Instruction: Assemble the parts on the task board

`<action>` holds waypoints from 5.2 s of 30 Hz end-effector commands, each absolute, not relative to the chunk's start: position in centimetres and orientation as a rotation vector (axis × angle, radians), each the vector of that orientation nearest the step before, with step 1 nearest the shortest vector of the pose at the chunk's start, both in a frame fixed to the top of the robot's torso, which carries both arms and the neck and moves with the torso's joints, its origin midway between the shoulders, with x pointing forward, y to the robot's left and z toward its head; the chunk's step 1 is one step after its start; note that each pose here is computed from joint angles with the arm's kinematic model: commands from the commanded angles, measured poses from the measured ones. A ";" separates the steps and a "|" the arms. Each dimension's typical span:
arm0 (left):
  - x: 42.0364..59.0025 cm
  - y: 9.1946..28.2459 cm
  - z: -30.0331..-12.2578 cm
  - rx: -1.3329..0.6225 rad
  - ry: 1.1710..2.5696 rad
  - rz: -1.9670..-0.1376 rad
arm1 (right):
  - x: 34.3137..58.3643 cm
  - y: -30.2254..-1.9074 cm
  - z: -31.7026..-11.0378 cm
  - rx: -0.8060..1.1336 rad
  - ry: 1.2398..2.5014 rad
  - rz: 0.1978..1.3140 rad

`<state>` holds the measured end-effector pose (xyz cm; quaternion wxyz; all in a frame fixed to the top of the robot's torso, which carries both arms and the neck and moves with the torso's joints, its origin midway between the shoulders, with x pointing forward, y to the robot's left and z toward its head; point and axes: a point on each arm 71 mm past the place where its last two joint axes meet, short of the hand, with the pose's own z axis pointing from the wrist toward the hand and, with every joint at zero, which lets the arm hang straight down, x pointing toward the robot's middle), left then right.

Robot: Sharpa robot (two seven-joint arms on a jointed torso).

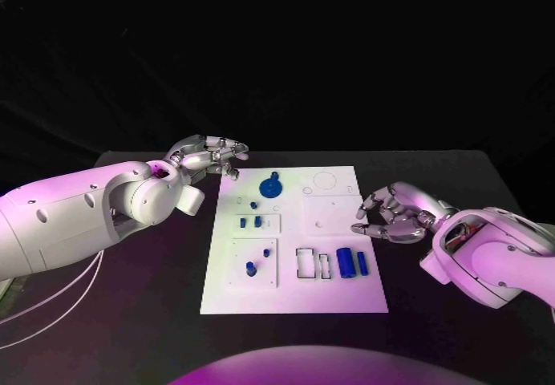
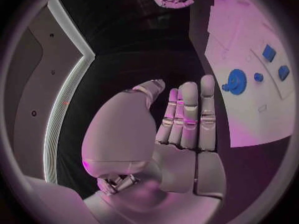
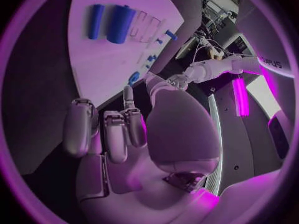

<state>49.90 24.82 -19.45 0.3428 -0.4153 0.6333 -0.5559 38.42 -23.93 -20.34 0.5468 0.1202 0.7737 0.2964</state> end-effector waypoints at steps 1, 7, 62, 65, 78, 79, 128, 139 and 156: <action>49.8 24.5 -19.3 -1.067 1.649 -1.472 | 37.7 -24.5 -21.4 0.244 1.907 0.571; 49.7 24.5 -19.3 -1.067 1.651 -1.472 | 36.6 -24.7 -22.7 0.209 1.939 0.459; 49.6 24.7 -19.6 -1.073 1.677 -1.471 | 35.7 -19.4 -26.7 0.098 2.067 0.404; 49.6 24.7 -19.6 -1.074 1.678 -1.470 | 35.6 -19.2 -26.8 0.100 2.069 0.406; 49.5 24.7 -19.6 -1.075 1.685 -1.470 | 35.6 -19.3 -26.7 0.169 2.043 0.426; 49.5 24.7 -19.6 -1.075 1.685 -1.470 | 35.6 -19.3 -26.6 0.182 2.038 0.433; 49.5 24.3 -19.8 -1.066 1.719 -1.472 | 36.8 -14.3 -25.0 0.214 2.145 0.591; 49.5 24.3 -19.8 -1.065 1.723 -1.471 | 37.2 -14.0 -25.2 0.204 2.145 0.584; 49.4 24.3 -19.8 -1.062 1.733 -1.468 | 38.0 -14.0 -25.3 0.167 2.096 0.551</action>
